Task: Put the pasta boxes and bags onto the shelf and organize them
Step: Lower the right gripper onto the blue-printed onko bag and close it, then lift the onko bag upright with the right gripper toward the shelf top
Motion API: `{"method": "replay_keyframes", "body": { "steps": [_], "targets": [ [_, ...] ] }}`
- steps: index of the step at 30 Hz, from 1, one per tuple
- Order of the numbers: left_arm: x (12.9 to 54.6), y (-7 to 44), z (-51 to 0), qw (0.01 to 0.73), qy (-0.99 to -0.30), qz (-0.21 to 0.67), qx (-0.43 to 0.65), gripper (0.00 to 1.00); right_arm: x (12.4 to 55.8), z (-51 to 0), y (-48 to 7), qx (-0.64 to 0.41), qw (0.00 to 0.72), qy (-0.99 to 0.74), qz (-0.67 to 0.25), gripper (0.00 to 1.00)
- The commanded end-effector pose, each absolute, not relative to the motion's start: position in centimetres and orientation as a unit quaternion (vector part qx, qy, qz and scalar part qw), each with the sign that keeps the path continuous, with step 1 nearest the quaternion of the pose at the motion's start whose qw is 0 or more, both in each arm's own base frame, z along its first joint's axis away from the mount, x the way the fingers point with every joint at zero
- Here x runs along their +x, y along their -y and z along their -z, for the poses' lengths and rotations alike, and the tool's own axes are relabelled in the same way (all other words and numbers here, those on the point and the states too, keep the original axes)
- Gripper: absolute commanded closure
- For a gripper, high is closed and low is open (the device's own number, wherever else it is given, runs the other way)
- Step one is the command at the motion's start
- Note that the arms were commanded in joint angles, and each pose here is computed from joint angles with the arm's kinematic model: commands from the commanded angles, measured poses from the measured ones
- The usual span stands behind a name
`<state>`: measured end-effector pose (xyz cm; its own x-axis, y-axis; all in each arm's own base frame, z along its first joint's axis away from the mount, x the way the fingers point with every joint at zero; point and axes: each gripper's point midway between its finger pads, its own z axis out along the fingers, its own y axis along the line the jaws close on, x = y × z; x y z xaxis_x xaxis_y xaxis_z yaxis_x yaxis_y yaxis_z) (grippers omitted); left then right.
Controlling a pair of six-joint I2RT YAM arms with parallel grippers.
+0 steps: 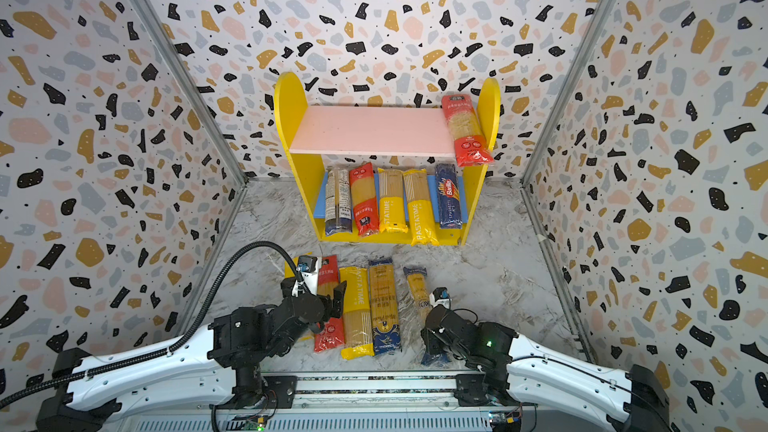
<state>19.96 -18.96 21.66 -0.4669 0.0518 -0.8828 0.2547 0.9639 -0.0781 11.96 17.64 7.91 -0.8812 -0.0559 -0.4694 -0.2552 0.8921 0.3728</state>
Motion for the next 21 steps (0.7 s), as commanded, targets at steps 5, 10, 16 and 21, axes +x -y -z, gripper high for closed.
{"method": "replay_keyframes", "body": {
  "steps": [5,10,16,21],
  "targets": [
    [20.3,18.2,-25.2,0.535,-0.836,0.089,0.082,0.01,13.5,-16.3,-18.8,-0.093,0.317,-0.900,-0.285,0.88],
    [20.3,16.9,-27.3,0.552,-0.827,0.083,0.073,0.00,13.7,-20.2,-18.7,-0.108,0.353,-0.880,-0.299,0.88],
    [20.4,16.3,-29.0,0.563,-0.819,0.083,0.065,0.01,14.2,-25.8,-19.6,-0.140,0.401,-0.848,-0.316,0.89],
    [20.4,16.6,-29.9,0.566,-0.817,0.092,0.069,0.01,14.7,-30.6,-20.3,-0.161,0.442,-0.824,-0.316,0.89]
  ]
}}
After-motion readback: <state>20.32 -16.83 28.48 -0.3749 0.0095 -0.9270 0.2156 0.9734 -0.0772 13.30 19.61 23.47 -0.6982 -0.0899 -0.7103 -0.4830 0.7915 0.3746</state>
